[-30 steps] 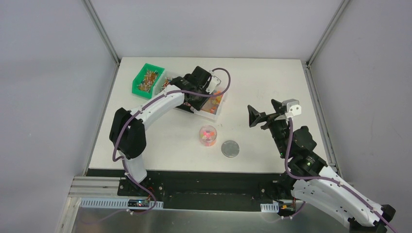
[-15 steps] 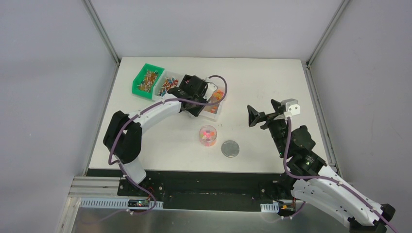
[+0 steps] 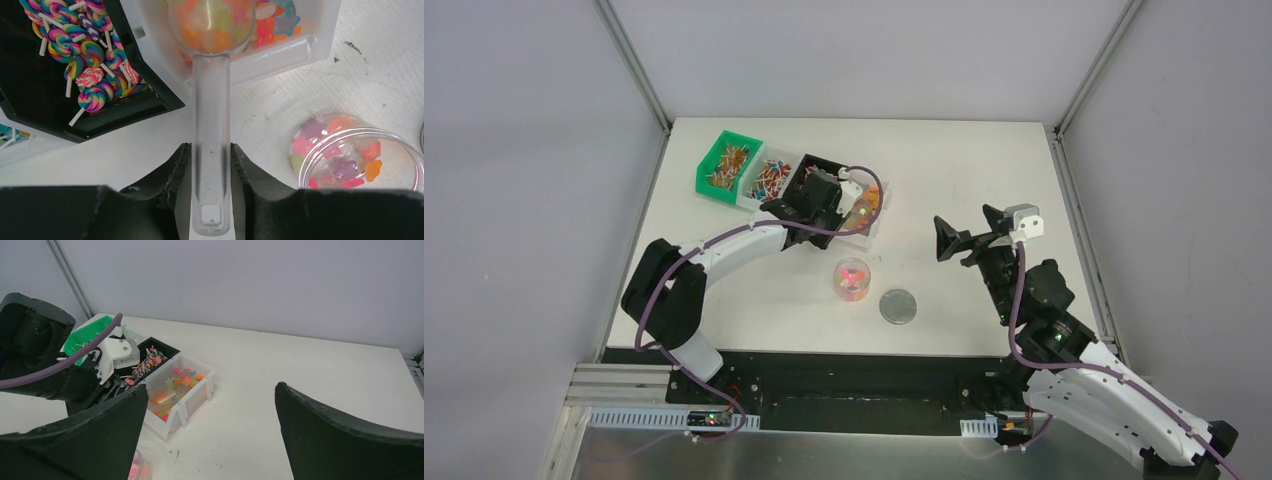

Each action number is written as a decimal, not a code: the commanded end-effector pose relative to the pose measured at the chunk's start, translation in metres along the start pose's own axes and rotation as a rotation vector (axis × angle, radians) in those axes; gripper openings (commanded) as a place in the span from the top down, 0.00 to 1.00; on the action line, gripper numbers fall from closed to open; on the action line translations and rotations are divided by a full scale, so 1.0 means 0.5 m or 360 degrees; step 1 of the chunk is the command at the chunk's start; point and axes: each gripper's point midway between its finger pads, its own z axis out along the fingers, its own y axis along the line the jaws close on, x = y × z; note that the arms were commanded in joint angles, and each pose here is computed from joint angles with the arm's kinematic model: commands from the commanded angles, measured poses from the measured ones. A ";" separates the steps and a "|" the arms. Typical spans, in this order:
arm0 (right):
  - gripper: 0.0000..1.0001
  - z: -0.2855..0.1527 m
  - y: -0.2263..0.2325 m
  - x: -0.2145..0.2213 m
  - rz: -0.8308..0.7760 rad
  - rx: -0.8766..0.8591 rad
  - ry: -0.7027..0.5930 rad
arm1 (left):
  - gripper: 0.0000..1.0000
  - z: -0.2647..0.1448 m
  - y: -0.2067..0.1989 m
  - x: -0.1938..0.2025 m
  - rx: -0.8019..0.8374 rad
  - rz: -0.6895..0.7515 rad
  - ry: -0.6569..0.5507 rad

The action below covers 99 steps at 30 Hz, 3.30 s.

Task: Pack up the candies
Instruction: Scoop the fake candies from the storage box, then place the fake candies in the packing bottle.

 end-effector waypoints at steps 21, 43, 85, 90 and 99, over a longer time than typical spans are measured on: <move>0.00 0.007 -0.008 -0.014 0.0010 0.0045 -0.0040 | 1.00 -0.051 0.022 -0.061 -0.0099 -0.0062 -0.0382; 0.00 0.014 -0.003 -0.033 -0.0011 0.0032 -0.0059 | 1.00 -0.108 0.014 -0.058 -0.0052 -0.0035 -0.0489; 0.00 0.017 0.000 -0.012 -0.0016 0.0032 -0.0017 | 1.00 -0.422 -0.043 0.012 0.0284 0.0778 -0.0649; 0.00 0.018 0.000 -0.009 -0.0020 0.0034 -0.0013 | 1.00 -0.421 -0.030 0.037 0.0254 0.0810 -0.0542; 0.00 0.019 0.001 -0.009 -0.0025 0.0032 -0.0016 | 1.00 -0.407 -0.025 0.065 0.0283 0.0807 -0.0345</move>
